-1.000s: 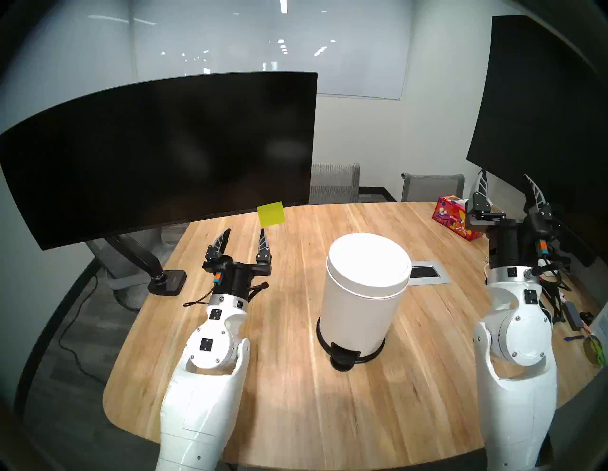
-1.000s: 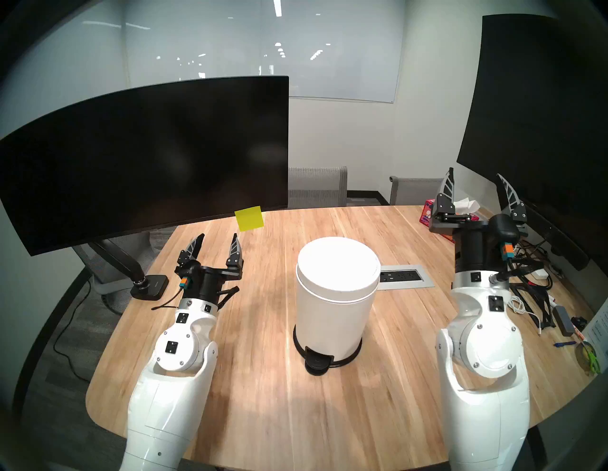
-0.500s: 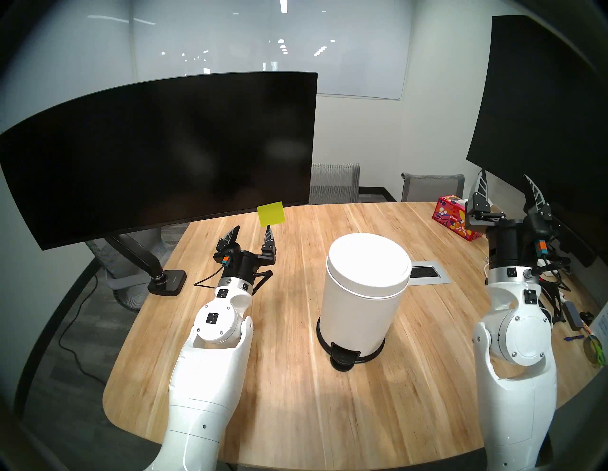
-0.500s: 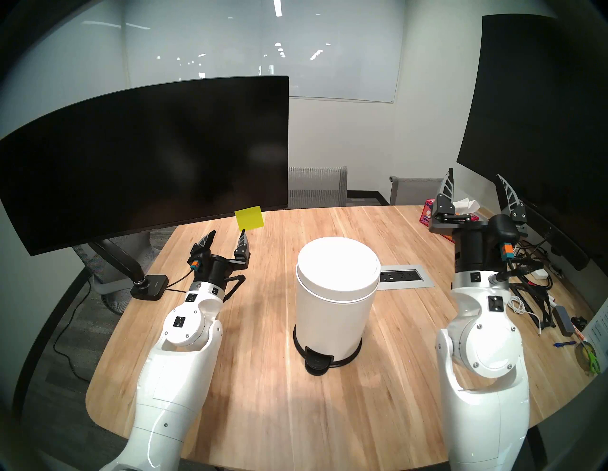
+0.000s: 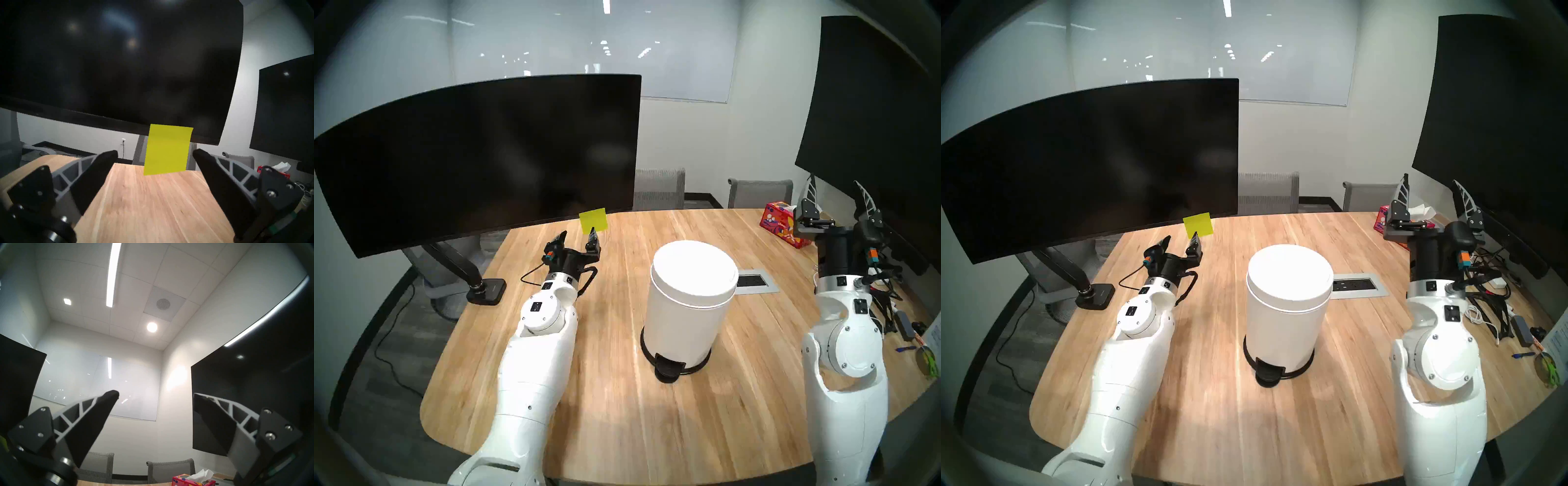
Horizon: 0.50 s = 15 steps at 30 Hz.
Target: Peel the sticky note off the monitor, open the trash can lid and drop the sticker into the trash can
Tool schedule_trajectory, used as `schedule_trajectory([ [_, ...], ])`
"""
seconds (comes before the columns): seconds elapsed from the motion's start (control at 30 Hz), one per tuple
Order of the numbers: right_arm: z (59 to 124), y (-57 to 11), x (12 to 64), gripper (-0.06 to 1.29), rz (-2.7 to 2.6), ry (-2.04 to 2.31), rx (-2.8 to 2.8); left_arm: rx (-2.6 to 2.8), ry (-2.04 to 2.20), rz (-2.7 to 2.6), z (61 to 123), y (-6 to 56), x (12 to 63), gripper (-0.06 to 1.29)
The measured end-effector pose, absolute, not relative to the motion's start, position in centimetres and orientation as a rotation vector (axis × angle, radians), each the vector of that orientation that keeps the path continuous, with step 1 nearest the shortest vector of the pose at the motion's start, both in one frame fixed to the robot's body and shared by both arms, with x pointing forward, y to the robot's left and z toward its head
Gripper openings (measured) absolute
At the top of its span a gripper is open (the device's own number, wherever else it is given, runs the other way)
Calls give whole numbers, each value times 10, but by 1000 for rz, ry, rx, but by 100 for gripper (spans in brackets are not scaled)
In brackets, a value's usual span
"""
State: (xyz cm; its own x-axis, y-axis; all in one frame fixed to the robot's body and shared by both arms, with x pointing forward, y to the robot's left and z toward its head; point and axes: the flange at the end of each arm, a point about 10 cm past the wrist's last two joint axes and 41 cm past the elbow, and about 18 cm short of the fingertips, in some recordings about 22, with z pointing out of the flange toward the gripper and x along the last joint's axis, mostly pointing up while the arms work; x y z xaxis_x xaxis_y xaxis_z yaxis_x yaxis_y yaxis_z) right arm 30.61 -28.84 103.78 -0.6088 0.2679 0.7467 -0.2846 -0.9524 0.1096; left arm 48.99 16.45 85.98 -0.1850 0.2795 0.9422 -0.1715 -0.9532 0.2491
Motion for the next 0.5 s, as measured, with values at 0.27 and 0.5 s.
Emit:
schedule_trajectory([
  [0.27,1038,-288,306,121,2571,-29,1187,1732,119,2178,848,155,507,121],
  [0.5,1038,-288,306,121,2572,-29,1187,1689,142,2228,846,173,517,121],
])
